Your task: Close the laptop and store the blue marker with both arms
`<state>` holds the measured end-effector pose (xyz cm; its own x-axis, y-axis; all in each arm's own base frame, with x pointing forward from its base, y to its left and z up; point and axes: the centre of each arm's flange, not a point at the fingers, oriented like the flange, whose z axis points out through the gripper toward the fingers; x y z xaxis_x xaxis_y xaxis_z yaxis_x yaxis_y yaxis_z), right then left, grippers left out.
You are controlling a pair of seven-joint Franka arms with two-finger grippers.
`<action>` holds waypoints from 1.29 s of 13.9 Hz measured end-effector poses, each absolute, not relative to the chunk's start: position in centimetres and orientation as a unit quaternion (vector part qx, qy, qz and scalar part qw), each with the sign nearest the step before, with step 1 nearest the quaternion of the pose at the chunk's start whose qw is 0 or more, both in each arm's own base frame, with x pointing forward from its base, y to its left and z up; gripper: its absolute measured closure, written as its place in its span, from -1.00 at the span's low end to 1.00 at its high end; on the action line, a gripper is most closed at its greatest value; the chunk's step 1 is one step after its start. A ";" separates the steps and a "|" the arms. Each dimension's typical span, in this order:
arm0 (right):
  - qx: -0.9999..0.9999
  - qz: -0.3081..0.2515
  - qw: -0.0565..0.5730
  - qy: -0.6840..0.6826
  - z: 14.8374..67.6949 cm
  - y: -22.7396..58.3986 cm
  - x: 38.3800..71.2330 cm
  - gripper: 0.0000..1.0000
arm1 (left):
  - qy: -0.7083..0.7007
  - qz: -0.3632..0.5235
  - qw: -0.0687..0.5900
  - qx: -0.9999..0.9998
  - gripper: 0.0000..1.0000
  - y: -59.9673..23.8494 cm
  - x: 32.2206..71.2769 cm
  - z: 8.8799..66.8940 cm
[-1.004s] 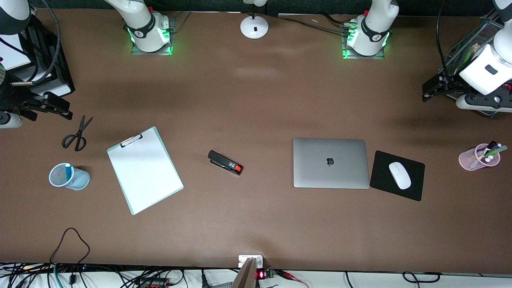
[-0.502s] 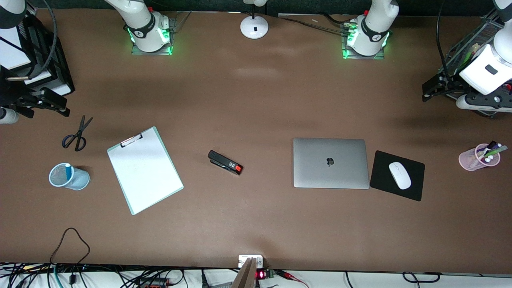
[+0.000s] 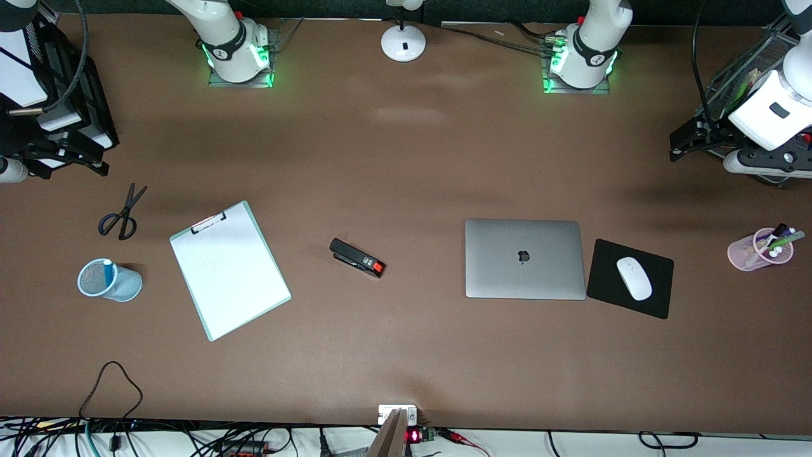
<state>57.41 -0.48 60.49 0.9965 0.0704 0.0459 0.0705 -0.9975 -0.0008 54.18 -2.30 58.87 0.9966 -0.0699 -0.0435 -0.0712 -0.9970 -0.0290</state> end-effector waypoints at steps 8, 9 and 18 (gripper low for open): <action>-0.999 -0.020 0.001 -0.035 60.2 -0.6 57.3 -1.00 | 0.035 0.021 0.015 -0.999 -1.00 -2.3 54.2 58.9; -0.999 -0.020 0.001 -0.034 60.2 -0.7 57.3 -1.00 | 0.035 0.021 0.015 -0.999 -1.00 -2.3 54.2 58.9; -1.000 -0.011 0.002 -0.026 60.0 -1.6 57.1 -1.00 | 0.036 0.021 0.015 -0.999 -1.00 -2.3 54.2 58.9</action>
<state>57.09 -1.64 60.03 0.9985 0.0512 0.0212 0.0512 -0.9987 -0.0027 54.18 -2.30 58.87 0.9966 -0.0707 -0.0435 -0.0720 -0.9970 -0.0290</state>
